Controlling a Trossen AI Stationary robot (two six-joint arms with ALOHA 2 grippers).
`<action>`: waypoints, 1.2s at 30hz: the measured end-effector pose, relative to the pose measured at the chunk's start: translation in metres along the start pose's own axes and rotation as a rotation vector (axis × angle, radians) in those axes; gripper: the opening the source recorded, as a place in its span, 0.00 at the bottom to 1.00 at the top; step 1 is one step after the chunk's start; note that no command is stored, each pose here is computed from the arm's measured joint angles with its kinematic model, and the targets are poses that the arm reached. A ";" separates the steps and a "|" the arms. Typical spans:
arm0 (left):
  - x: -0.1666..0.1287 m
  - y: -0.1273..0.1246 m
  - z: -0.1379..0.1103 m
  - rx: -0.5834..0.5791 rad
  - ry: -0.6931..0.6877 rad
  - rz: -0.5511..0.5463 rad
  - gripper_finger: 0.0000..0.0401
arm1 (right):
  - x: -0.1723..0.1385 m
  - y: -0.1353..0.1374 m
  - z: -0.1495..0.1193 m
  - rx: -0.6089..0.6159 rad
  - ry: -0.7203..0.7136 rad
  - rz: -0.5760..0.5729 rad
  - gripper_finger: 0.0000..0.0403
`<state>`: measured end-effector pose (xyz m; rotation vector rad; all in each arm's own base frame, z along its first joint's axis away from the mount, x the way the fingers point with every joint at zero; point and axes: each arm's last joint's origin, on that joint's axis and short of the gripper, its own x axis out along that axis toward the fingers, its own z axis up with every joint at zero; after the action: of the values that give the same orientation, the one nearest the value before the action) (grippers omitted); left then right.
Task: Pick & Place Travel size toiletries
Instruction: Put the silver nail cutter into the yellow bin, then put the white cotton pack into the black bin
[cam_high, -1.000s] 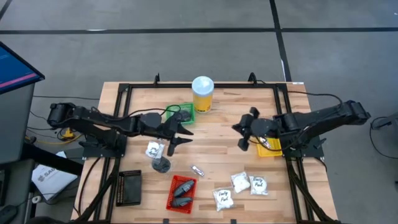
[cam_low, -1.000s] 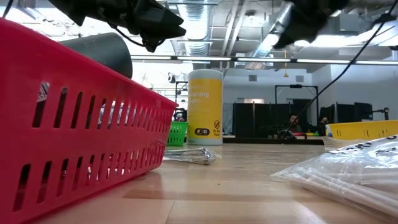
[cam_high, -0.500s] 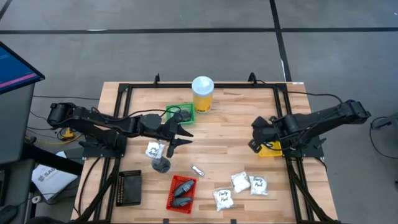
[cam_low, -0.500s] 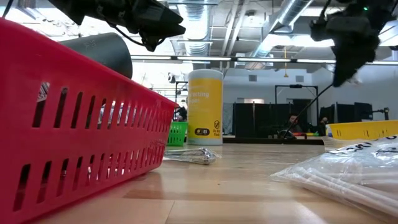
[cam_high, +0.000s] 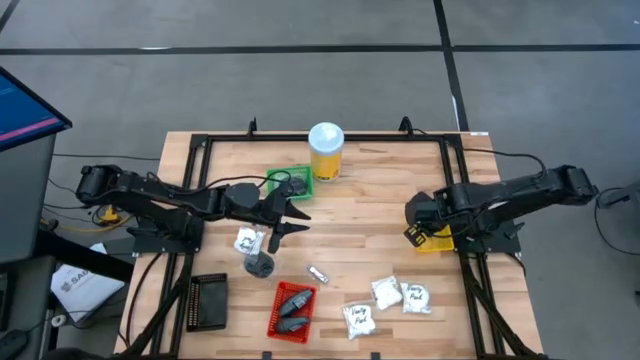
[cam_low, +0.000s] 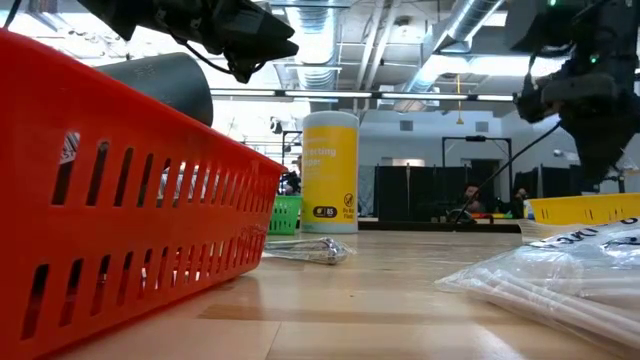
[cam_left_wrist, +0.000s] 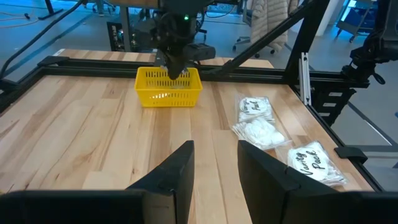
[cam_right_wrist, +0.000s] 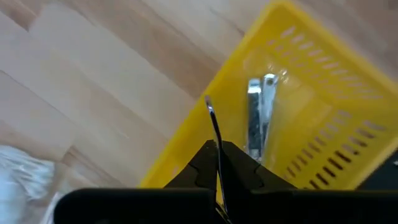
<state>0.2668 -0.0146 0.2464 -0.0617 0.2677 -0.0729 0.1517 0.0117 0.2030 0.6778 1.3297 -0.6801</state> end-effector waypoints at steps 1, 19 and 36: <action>0.000 0.000 0.000 0.000 0.001 0.000 0.28 | 0.002 -0.002 -0.001 0.002 0.020 0.000 0.00; 0.000 0.000 -0.002 -0.001 0.022 0.001 0.28 | 0.019 -0.013 -0.004 0.045 0.101 -0.036 0.13; 0.000 0.000 -0.007 0.002 0.073 0.005 0.28 | 0.005 -0.012 -0.003 0.020 0.063 0.022 0.19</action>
<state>0.2647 -0.0145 0.2395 -0.0567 0.3411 -0.0709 0.1407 0.0060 0.1974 0.7342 1.3729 -0.6596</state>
